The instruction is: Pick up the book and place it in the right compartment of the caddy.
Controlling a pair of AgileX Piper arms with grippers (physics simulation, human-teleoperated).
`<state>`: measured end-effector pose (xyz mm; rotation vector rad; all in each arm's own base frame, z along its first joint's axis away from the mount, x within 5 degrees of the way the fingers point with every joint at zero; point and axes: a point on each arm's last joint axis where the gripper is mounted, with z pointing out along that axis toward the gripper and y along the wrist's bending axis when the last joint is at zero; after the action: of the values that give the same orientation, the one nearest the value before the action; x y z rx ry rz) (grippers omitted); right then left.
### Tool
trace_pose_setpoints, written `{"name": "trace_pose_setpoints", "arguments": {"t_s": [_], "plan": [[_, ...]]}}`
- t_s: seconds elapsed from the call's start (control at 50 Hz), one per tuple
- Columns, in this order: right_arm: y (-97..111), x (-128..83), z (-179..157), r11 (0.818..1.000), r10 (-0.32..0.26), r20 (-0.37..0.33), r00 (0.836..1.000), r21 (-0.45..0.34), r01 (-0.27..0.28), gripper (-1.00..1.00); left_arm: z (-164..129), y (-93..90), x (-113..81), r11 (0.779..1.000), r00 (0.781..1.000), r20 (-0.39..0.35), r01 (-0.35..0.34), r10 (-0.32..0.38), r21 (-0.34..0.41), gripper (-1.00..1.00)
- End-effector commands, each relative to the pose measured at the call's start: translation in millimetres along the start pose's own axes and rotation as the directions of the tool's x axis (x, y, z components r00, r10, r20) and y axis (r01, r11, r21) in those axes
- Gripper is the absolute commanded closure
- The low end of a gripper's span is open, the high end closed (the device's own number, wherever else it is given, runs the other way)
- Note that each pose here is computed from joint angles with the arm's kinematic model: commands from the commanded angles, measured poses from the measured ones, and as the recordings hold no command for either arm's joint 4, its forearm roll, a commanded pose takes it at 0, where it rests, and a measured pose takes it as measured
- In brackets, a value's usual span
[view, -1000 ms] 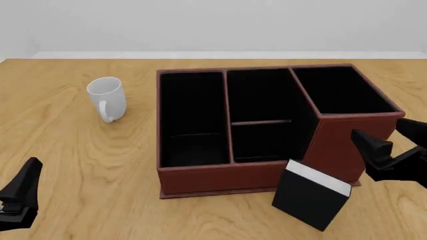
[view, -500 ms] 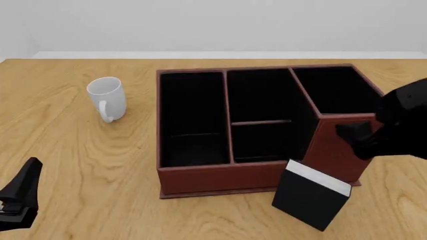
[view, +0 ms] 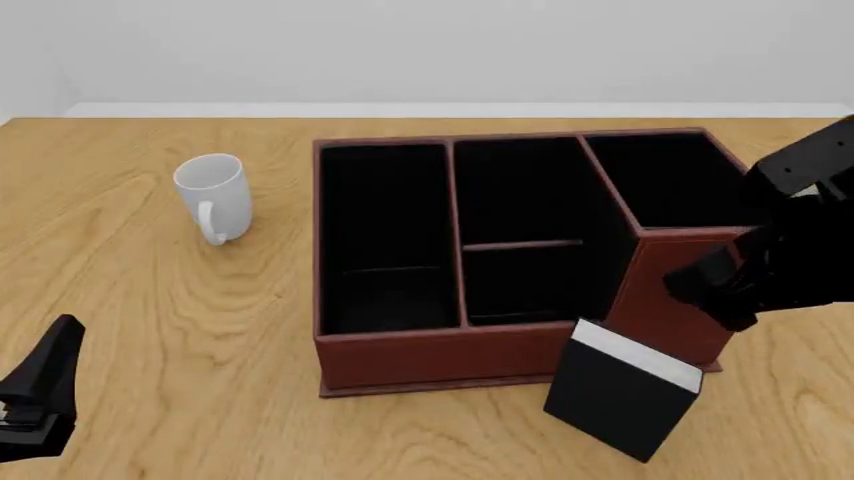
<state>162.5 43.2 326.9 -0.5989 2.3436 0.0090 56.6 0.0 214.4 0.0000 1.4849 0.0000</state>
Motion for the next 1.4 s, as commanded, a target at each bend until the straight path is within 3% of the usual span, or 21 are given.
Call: {"name": "trace_pose_setpoints", "arguments": {"t_s": [0.02,0.36,0.7,1.04,1.4], "plan": [[6.1,-3.4,-3.1,0.999,-0.013,-0.083,0.996,-0.046,0.009,-1.00,0.0,0.0,0.0,1.000,1.000,0.000,0.000,0.000,0.000,-1.00],[25.0,-7.1,14.7,0.993,-0.031,-0.113,0.993,-0.113,0.018,-1.00,0.0,0.0,0.0,1.000,1.000,0.000,0.000,0.000,0.000,-1.00],[42.2,11.5,30.7,0.988,-0.030,-0.164,0.986,-0.157,0.004,-1.00,0.0,0.0,0.0,1.000,1.000,0.000,0.000,0.000,0.000,-1.00],[42.4,26.8,41.0,0.989,-0.016,-0.198,0.980,-0.149,-0.014,-1.00,0.0,0.0,0.0,1.000,1.000,0.000,0.000,0.000,0.000,-1.00],[45.3,24.5,48.2,0.988,-0.025,-0.209,0.978,-0.157,-0.008,-1.00,0.0,0.0,0.0,1.000,1.000,0.000,0.000,0.000,0.000,-1.00]]}}
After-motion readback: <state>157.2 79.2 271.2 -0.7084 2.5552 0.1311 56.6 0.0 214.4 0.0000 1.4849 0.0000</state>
